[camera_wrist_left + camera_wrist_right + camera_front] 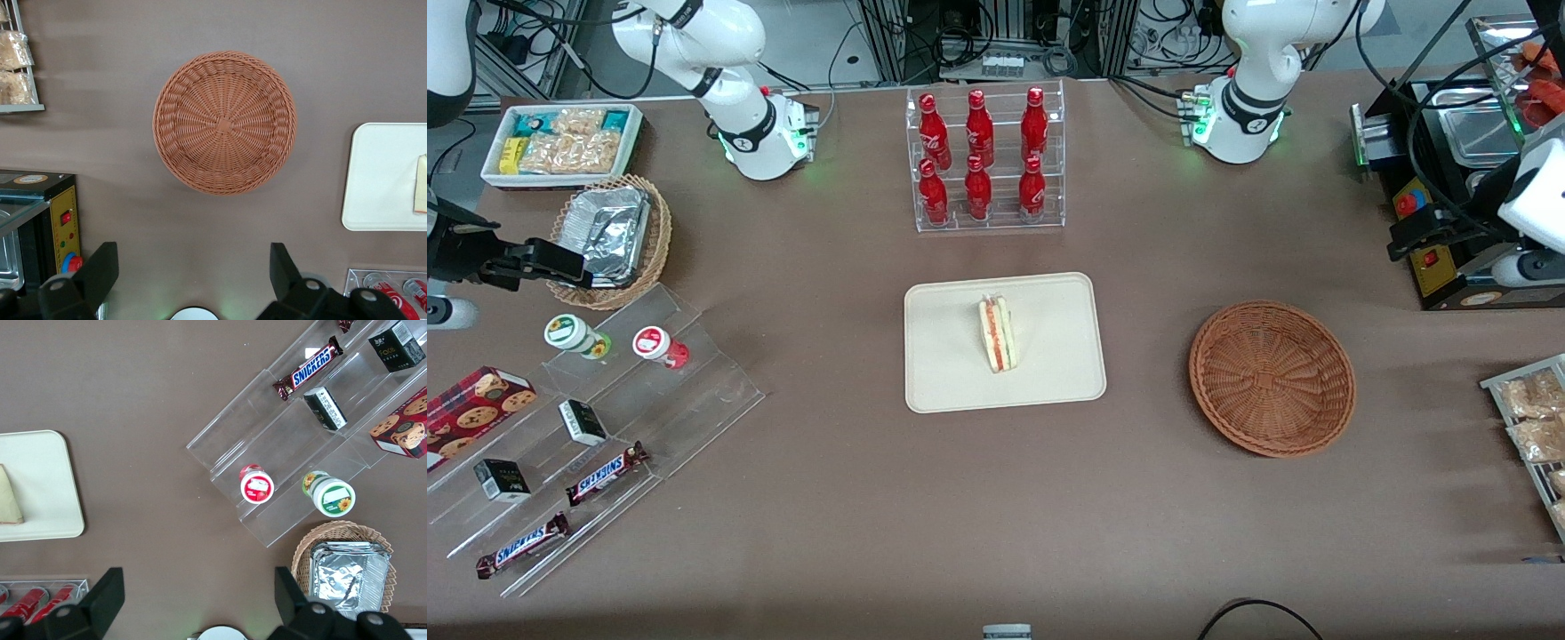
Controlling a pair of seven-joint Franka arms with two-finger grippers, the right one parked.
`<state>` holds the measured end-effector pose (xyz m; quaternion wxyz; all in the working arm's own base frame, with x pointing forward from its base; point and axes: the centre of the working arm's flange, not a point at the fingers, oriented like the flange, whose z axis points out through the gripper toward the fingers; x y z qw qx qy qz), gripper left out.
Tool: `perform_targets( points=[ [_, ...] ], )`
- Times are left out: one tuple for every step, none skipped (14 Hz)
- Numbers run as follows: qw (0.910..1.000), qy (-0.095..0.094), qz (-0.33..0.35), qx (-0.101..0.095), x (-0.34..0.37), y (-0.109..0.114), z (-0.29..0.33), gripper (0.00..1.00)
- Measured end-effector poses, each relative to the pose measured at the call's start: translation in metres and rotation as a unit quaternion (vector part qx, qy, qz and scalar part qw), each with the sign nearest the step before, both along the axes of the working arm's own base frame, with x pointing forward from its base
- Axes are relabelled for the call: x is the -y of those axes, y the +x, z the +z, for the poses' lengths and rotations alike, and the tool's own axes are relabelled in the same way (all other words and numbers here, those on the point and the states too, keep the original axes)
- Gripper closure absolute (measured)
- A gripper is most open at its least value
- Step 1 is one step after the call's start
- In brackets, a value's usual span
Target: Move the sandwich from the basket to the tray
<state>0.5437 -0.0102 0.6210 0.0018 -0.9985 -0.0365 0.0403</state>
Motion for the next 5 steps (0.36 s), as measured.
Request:
perform_targets(
  points=[
    [1.0000,0.000,0.000,0.003,-0.0003,0.0002,0.0013,0.00],
    [1.0000,0.000,-0.001,0.008,-0.0004,0.0011,0.0022,0.00],
    [0.9999,0.000,-0.001,0.011,-0.0006,0.0017,0.0031,0.00],
    [0.9999,-0.001,-0.001,0.012,-0.0008,0.0019,0.0041,0.00],
    [0.9999,-0.001,-0.001,0.013,-0.0011,0.0019,0.0047,0.00]
  ],
)
